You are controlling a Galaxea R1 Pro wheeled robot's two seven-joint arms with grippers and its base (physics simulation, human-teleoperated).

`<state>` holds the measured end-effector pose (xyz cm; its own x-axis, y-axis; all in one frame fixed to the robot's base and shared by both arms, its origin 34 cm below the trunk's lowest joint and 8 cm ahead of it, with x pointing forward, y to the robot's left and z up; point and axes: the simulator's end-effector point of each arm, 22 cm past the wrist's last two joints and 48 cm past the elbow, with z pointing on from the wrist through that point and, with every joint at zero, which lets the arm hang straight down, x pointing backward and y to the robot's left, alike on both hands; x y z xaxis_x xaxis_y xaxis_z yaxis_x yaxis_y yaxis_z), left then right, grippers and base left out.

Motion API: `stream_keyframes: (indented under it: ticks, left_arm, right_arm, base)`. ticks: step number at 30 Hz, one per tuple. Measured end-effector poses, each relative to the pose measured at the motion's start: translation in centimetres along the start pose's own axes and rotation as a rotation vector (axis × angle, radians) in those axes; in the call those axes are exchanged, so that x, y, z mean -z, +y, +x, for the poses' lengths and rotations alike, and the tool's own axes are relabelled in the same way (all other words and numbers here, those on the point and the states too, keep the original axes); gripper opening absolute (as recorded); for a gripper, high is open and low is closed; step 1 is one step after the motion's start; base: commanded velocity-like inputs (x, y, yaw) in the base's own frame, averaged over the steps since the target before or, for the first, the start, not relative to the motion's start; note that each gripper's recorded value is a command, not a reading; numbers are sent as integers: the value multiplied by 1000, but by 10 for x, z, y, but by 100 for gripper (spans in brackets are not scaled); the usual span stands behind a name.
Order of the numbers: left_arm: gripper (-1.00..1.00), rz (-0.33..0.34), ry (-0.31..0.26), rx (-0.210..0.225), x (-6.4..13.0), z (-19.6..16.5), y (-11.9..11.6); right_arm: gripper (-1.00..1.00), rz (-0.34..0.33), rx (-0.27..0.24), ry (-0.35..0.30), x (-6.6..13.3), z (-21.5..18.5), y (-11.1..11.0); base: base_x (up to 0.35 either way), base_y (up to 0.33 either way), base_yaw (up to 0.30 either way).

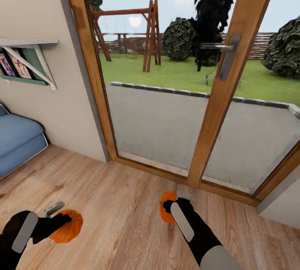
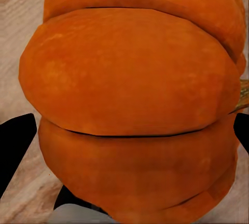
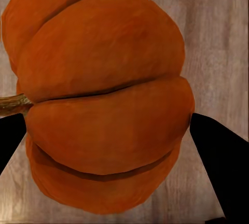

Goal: Place each of the two pumpkins and all three candles from the living room inside a cabinet in the living room (use any cabinet), then make sure every cabinet is closed, and position the cauldron so it is next to a table in the living room.

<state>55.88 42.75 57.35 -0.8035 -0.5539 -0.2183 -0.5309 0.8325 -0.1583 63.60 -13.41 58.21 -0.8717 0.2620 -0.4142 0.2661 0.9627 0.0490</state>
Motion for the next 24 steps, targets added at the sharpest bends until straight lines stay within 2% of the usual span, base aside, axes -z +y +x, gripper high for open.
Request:
stream_keyframes:
  ticks: [2,3,4,6,8,11,13,15,19,22,24]
  left_arm:
    - [-100,-39,-9,-18,-9,7,6]
    - [-100,-71,-57,-93,-23,12,-4]
    - [-100,-14,-80,-67,-27,15,-25]
    - [-100,-60,-99,-138,-31,19,-25]
    - [-100,-75,-94,-164,-33,26,-29]
    - [-100,-78,-108,-176,-33,31,-41]
    - [-100,-91,-127,-176,-34,34,-40]
    - [-100,-125,-114,-188,-42,49,-29]
    - [-100,-151,-117,-210,-41,55,-23]
    - [-100,-149,-107,-216,-40,65,-35]
    - [-100,-172,-105,-245,-39,73,-42]
  right_arm:
    - [-100,-1,2,-13,8,-8,2]
    - [-100,-21,1,-27,22,-5,4]
    - [-100,-36,-10,-20,27,1,6]
    - [-100,-44,-6,-28,36,4,6]
    - [-100,-57,0,-18,45,10,7]
    - [-100,-48,13,43,49,50,-3]
    - [-100,-41,6,83,50,79,-10]
    - [-100,-39,-10,68,57,83,-13]
    - [-100,-42,-21,63,67,85,-15]
    - [-100,-34,-23,83,71,98,-19]
    - [-100,-29,-33,76,73,100,-21]
  base:
    - [0,0,0]
    - [0,0,0]
    - [0,0,0]
    - [0,0,0]
    - [0,0,0]
    - [0,0,0]
    - [0,0,0]
    - [0,0,0]
    - [0,0,0]
    - [0,0,0]
    - [0,0,0]
